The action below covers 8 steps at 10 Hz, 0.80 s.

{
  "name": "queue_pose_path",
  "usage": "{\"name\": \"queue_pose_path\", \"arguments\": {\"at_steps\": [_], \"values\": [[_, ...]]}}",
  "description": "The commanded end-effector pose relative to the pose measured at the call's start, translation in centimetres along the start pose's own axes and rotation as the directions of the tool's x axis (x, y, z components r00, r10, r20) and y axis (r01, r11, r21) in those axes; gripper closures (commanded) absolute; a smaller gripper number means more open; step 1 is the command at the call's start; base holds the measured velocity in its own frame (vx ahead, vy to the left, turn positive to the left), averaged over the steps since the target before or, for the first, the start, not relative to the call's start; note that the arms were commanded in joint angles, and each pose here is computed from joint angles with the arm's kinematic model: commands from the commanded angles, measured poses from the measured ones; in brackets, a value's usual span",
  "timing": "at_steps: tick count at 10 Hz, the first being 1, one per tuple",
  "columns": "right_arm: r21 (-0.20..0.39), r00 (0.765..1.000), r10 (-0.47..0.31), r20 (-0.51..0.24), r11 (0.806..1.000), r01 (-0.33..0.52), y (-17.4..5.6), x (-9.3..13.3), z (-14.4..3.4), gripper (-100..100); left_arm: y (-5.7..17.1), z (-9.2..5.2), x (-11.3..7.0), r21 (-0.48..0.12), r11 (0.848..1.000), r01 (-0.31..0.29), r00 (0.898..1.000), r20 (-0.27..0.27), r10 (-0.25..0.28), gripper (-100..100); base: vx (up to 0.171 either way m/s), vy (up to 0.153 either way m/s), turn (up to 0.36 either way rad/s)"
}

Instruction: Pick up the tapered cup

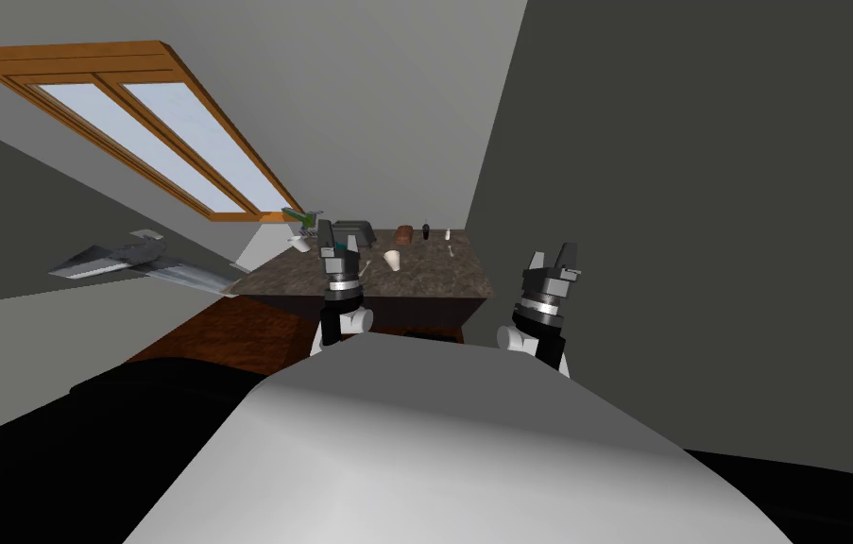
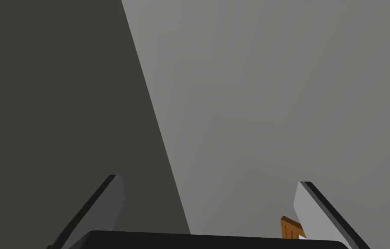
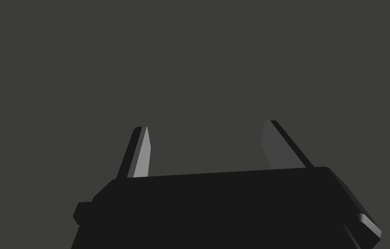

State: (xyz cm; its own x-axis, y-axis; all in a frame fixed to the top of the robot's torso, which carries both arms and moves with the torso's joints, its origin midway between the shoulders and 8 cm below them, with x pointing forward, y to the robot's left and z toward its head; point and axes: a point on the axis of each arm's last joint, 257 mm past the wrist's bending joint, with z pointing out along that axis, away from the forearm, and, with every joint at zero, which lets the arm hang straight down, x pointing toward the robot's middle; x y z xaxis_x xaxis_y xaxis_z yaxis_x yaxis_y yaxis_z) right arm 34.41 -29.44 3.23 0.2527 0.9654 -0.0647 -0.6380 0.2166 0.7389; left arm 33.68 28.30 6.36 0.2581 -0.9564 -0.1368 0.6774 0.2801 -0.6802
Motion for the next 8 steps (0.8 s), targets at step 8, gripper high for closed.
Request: {"name": "queue_pose_path", "arguments": {"at_steps": [8], "values": [[0.0,1.0,0.0,0.0,1.0,0.0,0.0,0.0,0.0,0,5.1,0.8,1.3,-0.157,0.987,0.043,0.994,-0.089,-0.058,-100,-0.009,-0.007,-0.003]]}}
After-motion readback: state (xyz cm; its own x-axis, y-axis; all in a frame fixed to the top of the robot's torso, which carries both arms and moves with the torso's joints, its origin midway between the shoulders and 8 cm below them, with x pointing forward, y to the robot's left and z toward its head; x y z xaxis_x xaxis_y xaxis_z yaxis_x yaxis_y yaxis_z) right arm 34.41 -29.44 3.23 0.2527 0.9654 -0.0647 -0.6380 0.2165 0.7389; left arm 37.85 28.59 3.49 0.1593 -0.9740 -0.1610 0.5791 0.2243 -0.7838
